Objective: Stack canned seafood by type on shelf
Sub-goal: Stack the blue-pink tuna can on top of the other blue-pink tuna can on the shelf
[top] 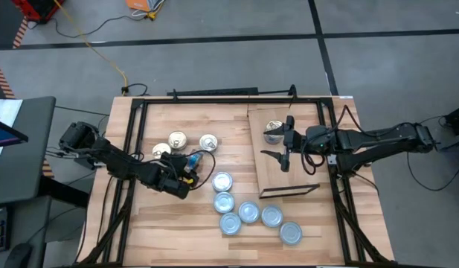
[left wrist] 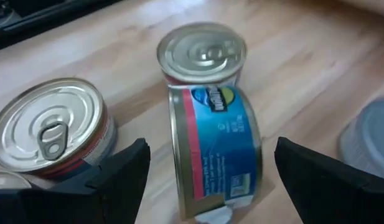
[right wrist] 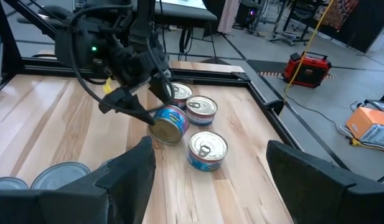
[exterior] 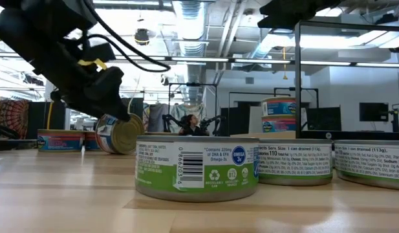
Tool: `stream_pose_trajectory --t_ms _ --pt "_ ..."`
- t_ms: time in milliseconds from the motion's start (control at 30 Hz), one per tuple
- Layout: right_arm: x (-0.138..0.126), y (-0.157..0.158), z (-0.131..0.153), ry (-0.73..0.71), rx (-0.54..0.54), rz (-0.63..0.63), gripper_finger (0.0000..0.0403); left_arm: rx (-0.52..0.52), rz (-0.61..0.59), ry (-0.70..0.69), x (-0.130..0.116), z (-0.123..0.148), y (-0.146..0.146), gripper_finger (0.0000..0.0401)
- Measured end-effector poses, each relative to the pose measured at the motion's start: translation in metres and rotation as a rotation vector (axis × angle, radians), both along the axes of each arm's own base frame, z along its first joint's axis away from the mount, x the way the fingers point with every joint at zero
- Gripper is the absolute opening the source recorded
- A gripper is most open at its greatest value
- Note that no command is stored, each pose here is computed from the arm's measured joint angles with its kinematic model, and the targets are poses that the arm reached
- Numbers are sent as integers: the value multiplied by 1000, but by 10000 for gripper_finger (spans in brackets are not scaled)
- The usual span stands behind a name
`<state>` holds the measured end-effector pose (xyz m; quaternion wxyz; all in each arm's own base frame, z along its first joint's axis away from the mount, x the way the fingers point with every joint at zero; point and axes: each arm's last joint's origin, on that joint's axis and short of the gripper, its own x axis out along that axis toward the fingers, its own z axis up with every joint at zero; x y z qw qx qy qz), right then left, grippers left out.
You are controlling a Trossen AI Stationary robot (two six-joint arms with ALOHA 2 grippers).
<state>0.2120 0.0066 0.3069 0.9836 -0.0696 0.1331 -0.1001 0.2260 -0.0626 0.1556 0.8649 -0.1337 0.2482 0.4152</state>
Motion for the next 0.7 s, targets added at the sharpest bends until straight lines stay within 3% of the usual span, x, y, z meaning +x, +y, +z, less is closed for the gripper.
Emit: stream_pose_trajectory --t_ms 333,433,633,700 --pt "0 0 0 -3 1 -1 329 -16 -62 173 6 -3 24 320" --pt "0 0 0 -1 2 -1 329 7 -83 205 6 -3 25 291" --pt "-1 0 -3 22 26 -7 329 131 -193 287 10 -1 25 192" --pt "-2 0 -5 46 46 -14 329 189 -233 312 12 1 25 187"
